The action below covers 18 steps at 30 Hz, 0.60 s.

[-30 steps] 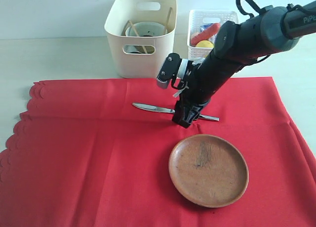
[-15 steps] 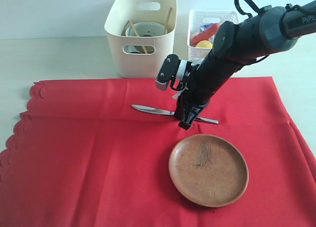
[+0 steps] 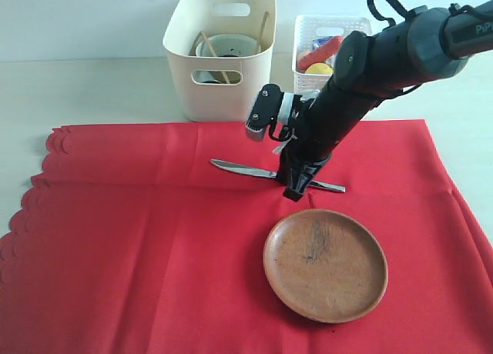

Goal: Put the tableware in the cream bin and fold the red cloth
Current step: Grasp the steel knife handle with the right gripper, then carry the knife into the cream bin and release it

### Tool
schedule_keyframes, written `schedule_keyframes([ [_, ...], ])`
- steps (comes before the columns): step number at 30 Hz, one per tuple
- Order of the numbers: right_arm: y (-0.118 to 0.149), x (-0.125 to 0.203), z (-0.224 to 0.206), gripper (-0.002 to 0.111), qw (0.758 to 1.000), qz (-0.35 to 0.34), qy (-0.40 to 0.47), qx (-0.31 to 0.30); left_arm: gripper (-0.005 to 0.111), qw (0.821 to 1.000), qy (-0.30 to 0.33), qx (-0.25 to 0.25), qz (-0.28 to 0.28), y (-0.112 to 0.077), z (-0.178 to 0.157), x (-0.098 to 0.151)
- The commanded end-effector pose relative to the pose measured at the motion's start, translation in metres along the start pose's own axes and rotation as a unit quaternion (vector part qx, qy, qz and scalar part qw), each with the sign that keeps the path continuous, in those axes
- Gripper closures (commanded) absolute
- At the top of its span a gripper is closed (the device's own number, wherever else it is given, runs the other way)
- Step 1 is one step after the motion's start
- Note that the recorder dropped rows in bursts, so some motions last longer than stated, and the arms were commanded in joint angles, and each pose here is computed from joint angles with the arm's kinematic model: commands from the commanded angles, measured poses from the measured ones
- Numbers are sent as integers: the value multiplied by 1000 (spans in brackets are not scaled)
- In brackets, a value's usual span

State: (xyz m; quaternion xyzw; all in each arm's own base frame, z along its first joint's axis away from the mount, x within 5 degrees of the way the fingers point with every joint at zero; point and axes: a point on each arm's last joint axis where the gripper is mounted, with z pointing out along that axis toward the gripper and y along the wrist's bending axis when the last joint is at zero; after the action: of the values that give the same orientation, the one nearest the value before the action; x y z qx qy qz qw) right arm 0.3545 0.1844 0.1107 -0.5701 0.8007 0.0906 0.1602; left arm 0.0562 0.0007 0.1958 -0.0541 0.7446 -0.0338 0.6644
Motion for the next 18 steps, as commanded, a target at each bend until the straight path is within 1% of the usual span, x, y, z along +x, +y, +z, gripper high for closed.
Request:
schedule_keyframes([
  [1,-1,-7,-18,108,1000,-2,-20,19,107,1000,-1,0,1,0,0,1],
  [6,-1,-16,-37,108,998,5,-50,30,107,1000,-1,0,1,0,0,1],
  [11,0,-27,-58,108,994,15,-98,45,107,1000,-1,0,1,0,0,1],
  [18,-3,-41,-83,108,981,56,-167,85,107,1000,-1,0,1,0,0,1],
])
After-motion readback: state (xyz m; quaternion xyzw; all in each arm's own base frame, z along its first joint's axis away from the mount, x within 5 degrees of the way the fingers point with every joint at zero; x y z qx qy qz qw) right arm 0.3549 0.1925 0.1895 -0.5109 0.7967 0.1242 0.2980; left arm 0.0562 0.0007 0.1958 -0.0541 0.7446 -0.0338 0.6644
